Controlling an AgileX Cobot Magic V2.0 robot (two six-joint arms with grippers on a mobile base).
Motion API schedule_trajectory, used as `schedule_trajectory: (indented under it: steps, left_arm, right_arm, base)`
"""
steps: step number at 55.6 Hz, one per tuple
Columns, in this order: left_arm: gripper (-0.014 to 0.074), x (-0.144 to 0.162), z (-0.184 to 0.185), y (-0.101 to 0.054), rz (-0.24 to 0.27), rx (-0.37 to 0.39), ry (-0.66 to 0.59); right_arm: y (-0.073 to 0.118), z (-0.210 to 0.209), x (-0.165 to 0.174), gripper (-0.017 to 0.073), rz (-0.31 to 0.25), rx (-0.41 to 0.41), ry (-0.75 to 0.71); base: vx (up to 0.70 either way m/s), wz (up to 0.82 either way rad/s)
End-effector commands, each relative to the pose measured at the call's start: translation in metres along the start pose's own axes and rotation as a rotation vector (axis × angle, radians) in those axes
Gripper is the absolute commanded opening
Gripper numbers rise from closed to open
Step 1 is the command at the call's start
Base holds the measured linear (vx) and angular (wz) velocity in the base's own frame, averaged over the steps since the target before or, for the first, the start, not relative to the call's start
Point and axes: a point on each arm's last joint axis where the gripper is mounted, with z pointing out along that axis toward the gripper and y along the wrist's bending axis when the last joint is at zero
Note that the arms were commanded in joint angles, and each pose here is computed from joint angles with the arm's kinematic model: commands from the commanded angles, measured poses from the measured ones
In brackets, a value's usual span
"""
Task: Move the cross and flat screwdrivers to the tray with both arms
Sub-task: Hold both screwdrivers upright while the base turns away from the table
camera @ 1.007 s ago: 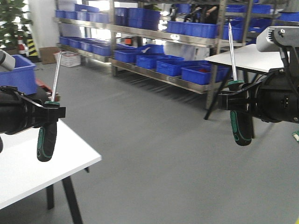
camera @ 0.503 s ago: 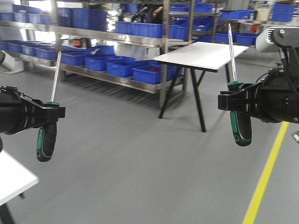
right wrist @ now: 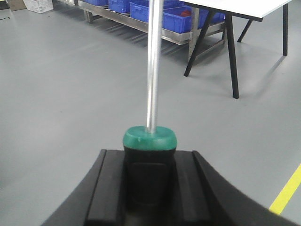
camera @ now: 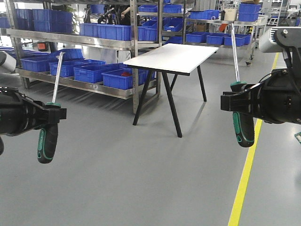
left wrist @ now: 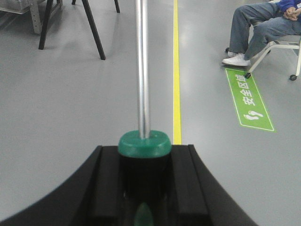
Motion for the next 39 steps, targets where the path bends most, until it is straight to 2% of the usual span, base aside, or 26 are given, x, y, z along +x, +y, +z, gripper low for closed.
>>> schedule_trajectory:
  steps: [1, 39]
  left_arm:
    - [0.0003, -0.0197, -0.0175, -0.0067, -0.017, -0.006, -0.131]
    - [0.0003, -0.0197, -0.0175, -0.0067, -0.017, -0.005, -0.131]
  right_arm:
    - [0.0005, -0.0180, -0.0245, -0.0008, -0.008, -0.003, -0.165]
    - [0.0005, -0.0180, -0.0245, -0.0008, -0.008, -0.003, -0.165]
  base:
    - [0.36, -0.05]
    - [0.47, 0.01]
